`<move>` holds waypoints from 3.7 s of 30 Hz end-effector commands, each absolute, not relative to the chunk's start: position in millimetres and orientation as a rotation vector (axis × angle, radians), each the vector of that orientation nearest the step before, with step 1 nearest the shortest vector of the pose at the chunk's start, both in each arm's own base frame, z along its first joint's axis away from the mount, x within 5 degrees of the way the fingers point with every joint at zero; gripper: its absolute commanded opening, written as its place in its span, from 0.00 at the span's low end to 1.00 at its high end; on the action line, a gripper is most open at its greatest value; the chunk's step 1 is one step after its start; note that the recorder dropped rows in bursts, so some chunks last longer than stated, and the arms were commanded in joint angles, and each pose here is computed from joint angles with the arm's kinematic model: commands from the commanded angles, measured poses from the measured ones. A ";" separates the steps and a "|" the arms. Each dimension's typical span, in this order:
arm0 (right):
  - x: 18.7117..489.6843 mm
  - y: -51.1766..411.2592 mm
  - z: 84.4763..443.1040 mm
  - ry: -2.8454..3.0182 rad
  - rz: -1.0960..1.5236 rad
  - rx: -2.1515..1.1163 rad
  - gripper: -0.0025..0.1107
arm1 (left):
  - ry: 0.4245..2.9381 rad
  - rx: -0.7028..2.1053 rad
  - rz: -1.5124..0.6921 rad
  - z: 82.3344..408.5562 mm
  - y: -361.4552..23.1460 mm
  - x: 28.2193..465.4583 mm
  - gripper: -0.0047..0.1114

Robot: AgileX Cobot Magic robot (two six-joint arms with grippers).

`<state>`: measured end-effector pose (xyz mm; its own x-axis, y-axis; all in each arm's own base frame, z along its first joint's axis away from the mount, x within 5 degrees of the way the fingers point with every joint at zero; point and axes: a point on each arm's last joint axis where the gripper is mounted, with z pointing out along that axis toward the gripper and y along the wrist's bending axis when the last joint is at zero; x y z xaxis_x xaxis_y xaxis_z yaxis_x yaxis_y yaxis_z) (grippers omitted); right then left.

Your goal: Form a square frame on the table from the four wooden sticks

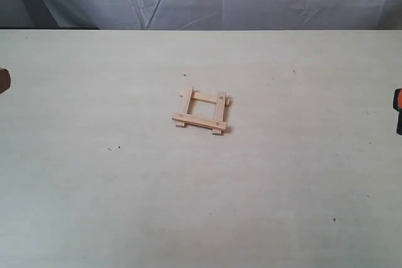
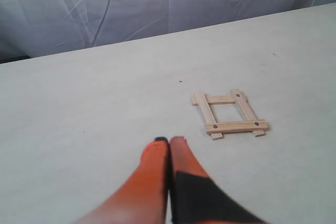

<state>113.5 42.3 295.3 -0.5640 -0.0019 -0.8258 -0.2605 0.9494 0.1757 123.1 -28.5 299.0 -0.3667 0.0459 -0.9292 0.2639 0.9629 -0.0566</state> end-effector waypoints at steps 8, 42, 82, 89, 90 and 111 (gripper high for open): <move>79.7 15.2 310.6 1.930 0.234 -0.022 0.01 | 1.924 0.226 -0.225 298.8 -28.4 122.4 0.04; 48.1 1.6 211.7 1.791 0.045 -0.009 0.01 | 1.920 0.224 -0.223 299.1 -28.2 122.6 0.04; 52.9 3.2 180.3 1.850 0.088 0.019 0.01 | 1.905 0.260 -0.104 284.2 -19.2 102.5 0.04; 52.9 3.2 180.3 1.850 0.088 0.019 0.01 | 1.837 0.201 0.021 237.7 -8.4 74.6 0.04; 52.9 3.2 180.3 1.850 0.088 0.019 0.01 | 1.824 0.196 0.046 230.7 -6.9 71.5 0.04; 52.9 3.2 180.5 1.848 0.088 0.019 0.01 | 1.731 0.218 0.196 189.9 -1.4 55.2 0.04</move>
